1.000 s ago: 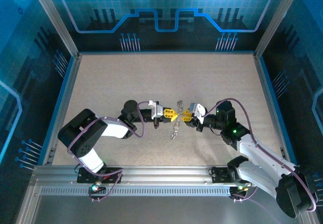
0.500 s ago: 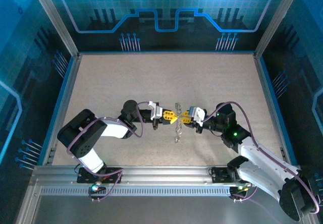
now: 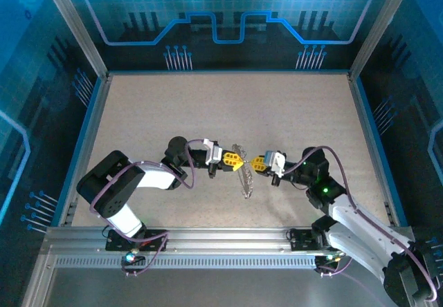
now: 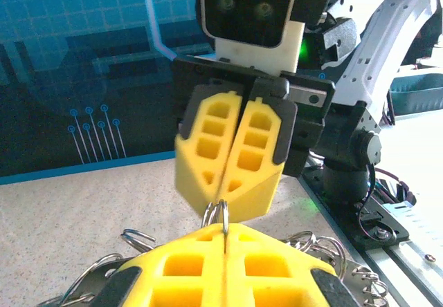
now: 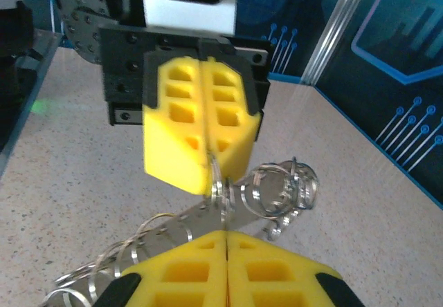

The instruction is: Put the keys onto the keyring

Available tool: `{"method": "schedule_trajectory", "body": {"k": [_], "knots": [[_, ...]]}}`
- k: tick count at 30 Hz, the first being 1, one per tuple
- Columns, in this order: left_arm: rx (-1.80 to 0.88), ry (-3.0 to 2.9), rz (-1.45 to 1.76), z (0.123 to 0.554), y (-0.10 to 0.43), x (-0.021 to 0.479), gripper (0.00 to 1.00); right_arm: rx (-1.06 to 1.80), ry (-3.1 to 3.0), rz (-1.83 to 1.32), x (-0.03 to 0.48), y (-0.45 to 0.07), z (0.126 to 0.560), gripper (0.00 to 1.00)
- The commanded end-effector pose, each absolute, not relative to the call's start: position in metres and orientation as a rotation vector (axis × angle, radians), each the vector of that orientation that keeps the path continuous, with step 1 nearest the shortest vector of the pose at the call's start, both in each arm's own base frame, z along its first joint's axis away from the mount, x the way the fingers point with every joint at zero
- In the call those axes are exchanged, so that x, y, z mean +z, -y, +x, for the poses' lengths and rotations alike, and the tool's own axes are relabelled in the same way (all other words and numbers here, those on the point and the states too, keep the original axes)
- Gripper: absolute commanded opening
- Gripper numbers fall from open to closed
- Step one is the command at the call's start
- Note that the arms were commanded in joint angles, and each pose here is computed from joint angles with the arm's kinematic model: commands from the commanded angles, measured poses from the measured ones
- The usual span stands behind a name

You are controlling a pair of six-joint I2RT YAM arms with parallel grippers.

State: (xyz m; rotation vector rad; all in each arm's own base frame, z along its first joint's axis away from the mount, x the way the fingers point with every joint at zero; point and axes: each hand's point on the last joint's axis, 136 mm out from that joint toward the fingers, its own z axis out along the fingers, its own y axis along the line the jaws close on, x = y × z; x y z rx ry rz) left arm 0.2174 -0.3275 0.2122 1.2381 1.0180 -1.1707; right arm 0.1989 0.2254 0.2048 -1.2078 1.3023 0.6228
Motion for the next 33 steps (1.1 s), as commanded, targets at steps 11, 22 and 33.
{"method": "schedule_trajectory", "body": {"k": [11,22,33], "knots": [[-1.171,-0.907,1.262,0.209,0.330,0.234,0.00,0.632,-1.192,-1.262,0.213,-0.234,0.178,0.14],[-1.183,-0.894,1.276,0.200,0.332,0.234,0.00,0.579,-1.240,-1.226,0.213,-0.237,0.199,0.26],[-1.195,-0.884,1.289,0.199,0.336,0.233,0.00,0.601,-1.192,-1.236,0.221,-0.239,0.193,0.25]]}}
